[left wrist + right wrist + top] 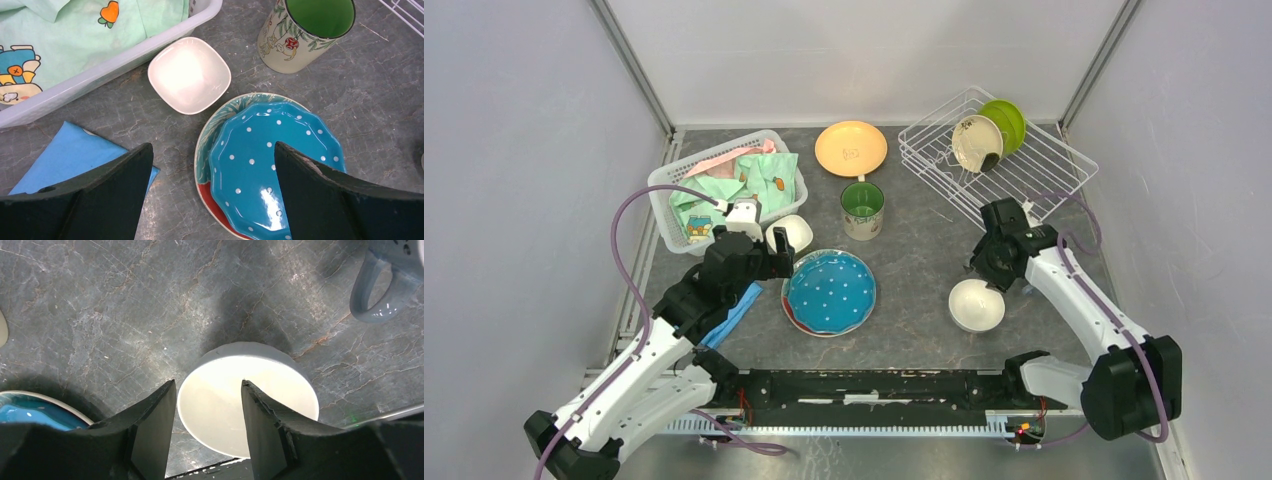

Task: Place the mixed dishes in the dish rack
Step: Pick up the bowl from the center of the board.

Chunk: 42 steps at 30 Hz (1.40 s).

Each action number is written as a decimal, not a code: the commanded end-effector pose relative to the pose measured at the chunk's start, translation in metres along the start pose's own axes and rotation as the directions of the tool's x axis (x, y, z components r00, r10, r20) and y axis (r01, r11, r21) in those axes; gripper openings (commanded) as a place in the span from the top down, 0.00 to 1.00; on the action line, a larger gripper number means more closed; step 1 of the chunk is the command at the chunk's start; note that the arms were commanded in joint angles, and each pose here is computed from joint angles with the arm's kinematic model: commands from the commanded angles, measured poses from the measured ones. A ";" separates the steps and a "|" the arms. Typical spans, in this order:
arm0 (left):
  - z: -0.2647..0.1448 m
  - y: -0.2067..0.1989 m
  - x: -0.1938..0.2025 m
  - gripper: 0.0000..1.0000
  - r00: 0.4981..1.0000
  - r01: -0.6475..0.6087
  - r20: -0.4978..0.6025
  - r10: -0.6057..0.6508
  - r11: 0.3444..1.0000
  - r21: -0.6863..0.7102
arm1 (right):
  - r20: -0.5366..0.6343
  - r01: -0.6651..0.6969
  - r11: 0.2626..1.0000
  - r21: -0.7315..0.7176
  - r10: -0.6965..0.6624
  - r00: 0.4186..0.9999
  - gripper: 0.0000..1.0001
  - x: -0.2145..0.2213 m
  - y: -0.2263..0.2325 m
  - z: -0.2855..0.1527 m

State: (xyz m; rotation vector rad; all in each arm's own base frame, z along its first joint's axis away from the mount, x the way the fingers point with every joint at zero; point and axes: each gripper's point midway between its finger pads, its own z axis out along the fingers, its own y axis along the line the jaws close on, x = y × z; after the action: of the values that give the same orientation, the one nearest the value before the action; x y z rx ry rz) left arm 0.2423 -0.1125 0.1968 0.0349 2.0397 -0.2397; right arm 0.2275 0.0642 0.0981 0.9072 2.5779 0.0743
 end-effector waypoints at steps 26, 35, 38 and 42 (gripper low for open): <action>0.002 -0.001 -0.005 0.02 0.998 -0.058 0.023 0.058 0.998 0.010 | 0.000 0.162 0.982 -0.099 -0.163 0.987 0.50 0.011 0.032 0.021; 0.004 -0.003 -0.002 0.02 0.998 -0.064 0.005 0.064 0.998 0.020 | 0.032 0.290 0.956 -0.038 -0.288 0.957 0.49 0.012 0.008 0.010; 0.005 -0.004 -0.002 0.02 0.998 -0.064 0.003 0.064 0.998 0.023 | 0.016 0.302 0.953 -0.034 -0.302 0.953 0.48 0.022 0.003 0.013; 0.004 -0.005 -0.002 0.01 0.998 -0.064 0.004 0.064 0.998 0.027 | -0.006 0.311 0.949 -0.041 -0.312 0.950 0.48 0.034 0.005 0.017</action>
State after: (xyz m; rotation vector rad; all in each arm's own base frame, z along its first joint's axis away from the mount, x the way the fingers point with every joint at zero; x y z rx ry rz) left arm 0.2429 -0.1150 0.1900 0.0477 2.0641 -0.2358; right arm 0.2205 0.0862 0.0775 0.5036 2.6725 0.0697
